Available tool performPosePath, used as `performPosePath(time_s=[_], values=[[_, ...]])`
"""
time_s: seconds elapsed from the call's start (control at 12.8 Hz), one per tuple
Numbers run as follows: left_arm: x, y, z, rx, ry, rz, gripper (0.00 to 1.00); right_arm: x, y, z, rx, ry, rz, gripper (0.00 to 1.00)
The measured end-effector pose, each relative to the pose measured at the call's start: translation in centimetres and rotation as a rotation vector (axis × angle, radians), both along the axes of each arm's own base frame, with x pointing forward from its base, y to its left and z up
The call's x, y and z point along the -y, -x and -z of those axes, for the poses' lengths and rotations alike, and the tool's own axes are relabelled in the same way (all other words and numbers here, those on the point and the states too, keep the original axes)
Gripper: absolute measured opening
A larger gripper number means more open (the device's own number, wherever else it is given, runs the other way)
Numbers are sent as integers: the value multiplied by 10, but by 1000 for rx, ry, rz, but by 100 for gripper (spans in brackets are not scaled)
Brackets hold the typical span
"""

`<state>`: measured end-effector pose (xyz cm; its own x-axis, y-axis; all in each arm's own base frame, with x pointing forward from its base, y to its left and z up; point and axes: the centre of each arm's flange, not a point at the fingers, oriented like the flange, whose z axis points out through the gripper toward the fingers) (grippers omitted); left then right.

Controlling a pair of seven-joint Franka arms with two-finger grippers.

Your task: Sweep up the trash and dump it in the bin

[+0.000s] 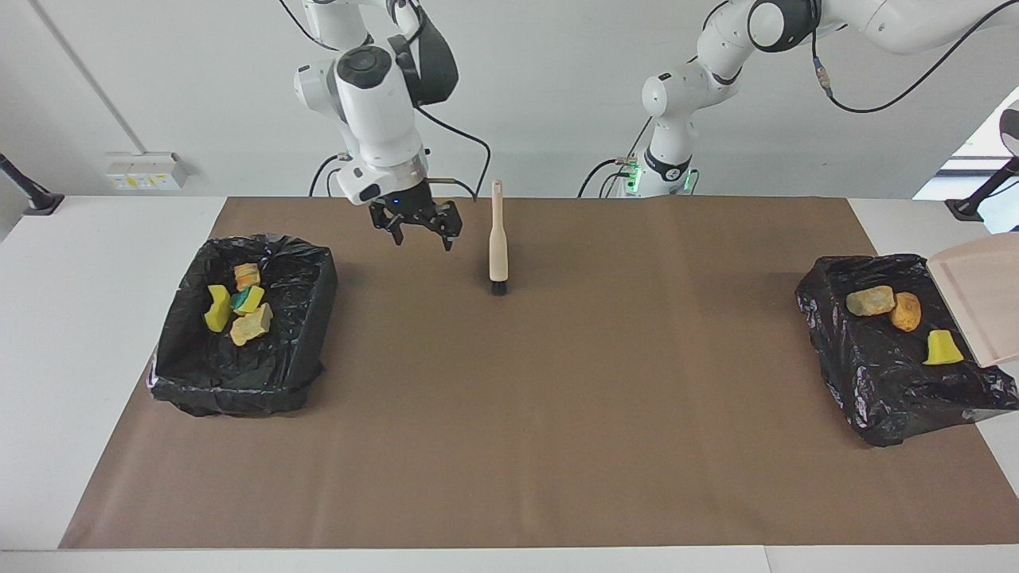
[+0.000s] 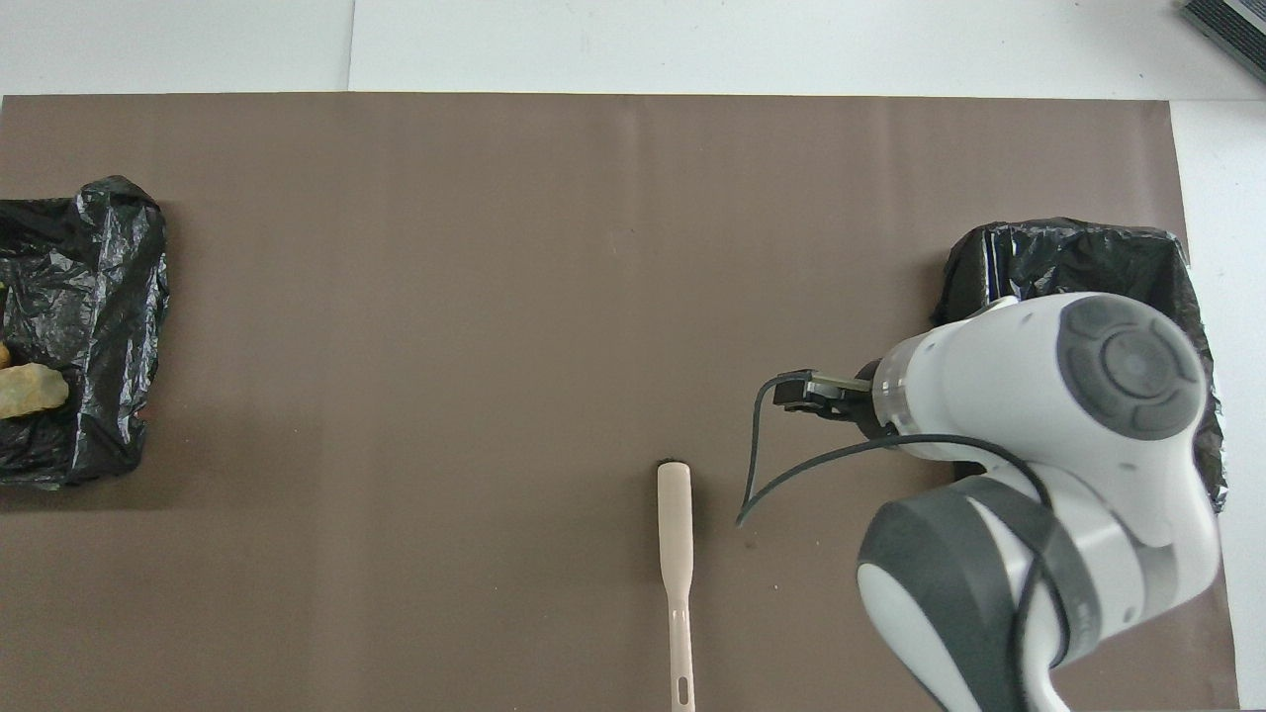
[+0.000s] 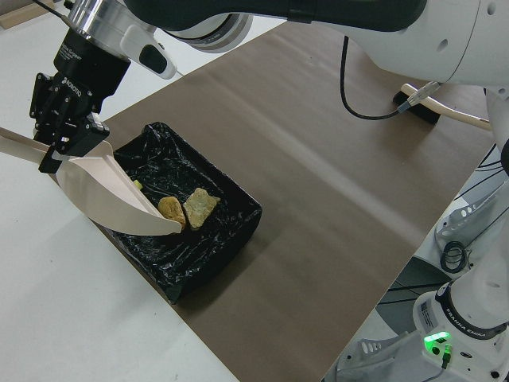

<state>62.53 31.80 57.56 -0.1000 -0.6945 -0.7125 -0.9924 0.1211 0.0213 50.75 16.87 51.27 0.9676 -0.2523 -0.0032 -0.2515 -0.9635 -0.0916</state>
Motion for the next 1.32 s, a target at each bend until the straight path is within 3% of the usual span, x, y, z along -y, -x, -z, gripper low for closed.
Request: performPosePath(time_s=[0.23, 0.47, 0.78, 1.32], values=[[11, -4, -16, 29, -7, 19, 33, 44, -17, -39, 34, 15, -17, 100], [52, -15, -26, 49, 27, 55, 33, 64, -18, -64, 22, 80, -47, 100], [110, -29, -13, 68, 215, 42, 33, 95, -14, -100, -24, 95, -42, 100], [269, -46, 25, 159, 414, -143, 33, 137, -24, -90, -41, 93, -43, 100]])
